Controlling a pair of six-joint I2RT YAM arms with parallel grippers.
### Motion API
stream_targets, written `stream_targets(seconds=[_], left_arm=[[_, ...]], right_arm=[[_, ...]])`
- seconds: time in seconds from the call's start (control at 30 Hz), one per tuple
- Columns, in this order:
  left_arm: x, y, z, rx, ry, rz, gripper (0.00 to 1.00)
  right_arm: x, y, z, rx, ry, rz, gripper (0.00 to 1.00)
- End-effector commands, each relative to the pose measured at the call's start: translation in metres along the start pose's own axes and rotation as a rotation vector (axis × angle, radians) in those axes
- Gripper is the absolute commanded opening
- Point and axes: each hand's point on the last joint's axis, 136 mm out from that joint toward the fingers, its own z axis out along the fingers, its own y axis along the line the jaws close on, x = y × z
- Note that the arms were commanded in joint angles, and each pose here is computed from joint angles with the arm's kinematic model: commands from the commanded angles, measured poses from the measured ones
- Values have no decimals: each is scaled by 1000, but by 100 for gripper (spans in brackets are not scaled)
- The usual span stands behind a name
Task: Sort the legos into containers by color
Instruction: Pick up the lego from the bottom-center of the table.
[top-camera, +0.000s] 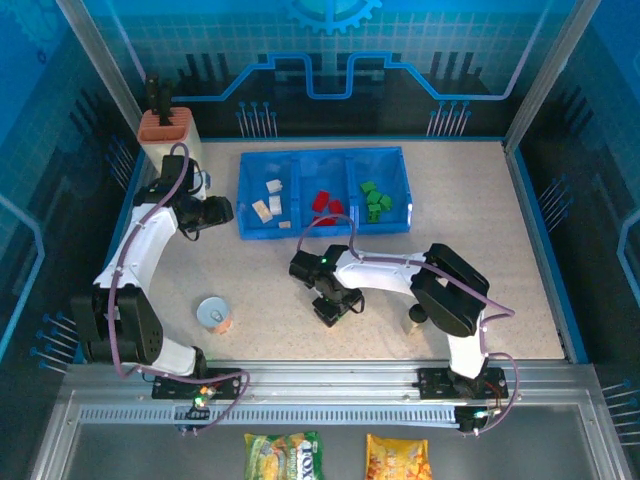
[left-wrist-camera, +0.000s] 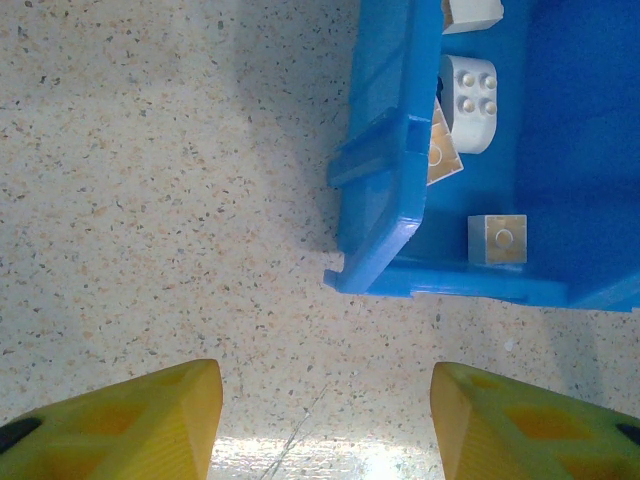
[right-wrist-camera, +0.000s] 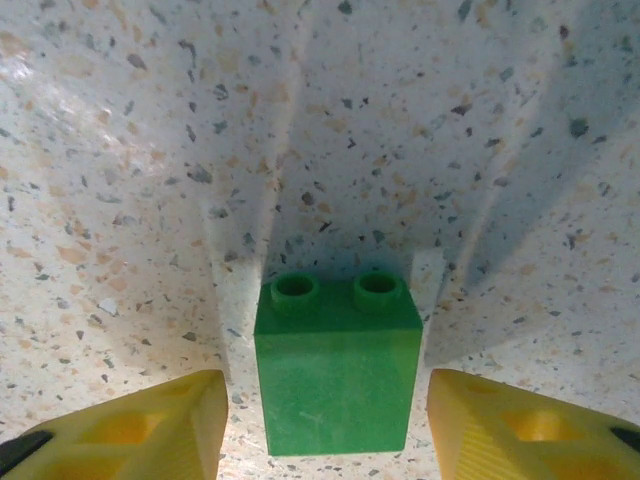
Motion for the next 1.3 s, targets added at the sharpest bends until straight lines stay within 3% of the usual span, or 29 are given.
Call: stream_targets(seconds=[0.0,0.8,1.27], left_arm=[[0,2,-3,0,-12,10,58],[0,2,-4,0,-15,10,58],[-1,1,-6,7,-22,12,58]], right_arm=[[6,0,9,-1,32,11,54],[5,-3,5,8,17,41,35],[-3,-10,-16,-37,-29,193,32]])
